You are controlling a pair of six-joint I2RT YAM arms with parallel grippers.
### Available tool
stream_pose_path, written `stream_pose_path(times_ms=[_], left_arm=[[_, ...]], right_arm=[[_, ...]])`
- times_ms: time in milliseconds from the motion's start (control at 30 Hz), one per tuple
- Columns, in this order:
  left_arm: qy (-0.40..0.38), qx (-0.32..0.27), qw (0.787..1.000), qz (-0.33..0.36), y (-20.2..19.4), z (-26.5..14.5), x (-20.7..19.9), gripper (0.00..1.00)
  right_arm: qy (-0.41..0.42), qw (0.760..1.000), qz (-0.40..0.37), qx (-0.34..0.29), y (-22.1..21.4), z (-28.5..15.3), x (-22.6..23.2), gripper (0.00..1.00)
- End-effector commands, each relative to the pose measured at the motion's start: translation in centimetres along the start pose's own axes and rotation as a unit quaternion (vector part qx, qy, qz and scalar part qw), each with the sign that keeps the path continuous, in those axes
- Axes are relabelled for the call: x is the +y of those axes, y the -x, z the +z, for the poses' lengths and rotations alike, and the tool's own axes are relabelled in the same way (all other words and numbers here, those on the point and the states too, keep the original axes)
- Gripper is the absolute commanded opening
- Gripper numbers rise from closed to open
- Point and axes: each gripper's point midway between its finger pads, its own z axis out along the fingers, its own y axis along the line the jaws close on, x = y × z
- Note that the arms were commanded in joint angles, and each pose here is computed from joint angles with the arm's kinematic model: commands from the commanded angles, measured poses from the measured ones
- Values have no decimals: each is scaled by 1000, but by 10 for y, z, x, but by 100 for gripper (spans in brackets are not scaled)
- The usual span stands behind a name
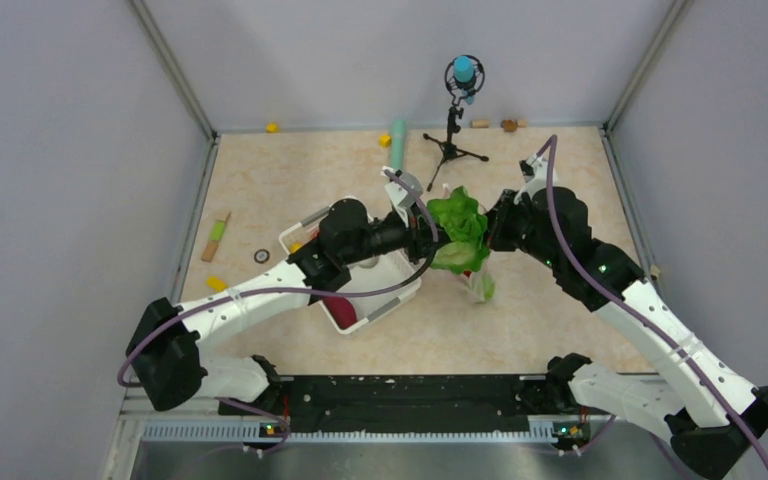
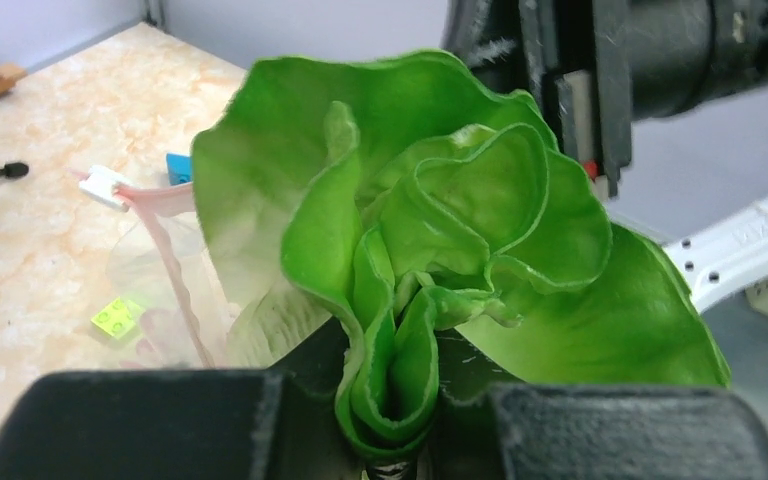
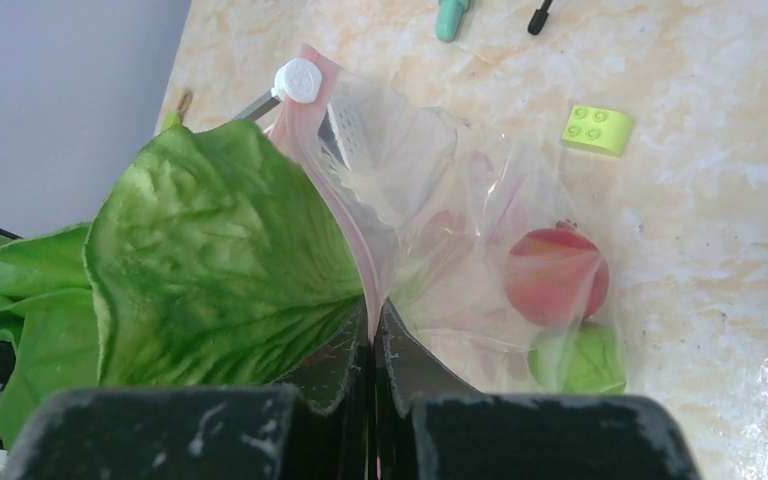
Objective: Place the food in the zip-top bag and seal the zipper
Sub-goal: Place the fake vegetable in the zipper food storage bag.
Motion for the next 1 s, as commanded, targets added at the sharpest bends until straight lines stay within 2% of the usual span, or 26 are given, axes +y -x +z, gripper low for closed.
stream_pose_path(times_ms=[0,100,233,400,533,767,867,967], left_arm=[[67,49,994,-66,-13,12,14,0],[150,63,982,-98,-16,15,40,0],[173,77,974,-126,-27,17,48,0],[245,92,956,-132,-32,6,68,0],[208,113,964,-120,-35,7,55,1],[136,108,980,-95,-16,-1,25,62],[125,91,984,-83,-2,-9,17,80],[128,74,986,-72,12,-18,13,85]], right_arm=[[99,991,10,-84,55,-21,54,0],[97,991,16,-89,57,-21,53,0],[83,991,30,-103,61,-23,48,0],[68,990,39,-114,62,-22,40,0],[61,991,37,-117,63,-19,38,0],[52,992,33,-111,59,-13,34,0],[45,992,33,-109,58,-10,31,0],[33,993,29,-110,57,-8,26,0]])
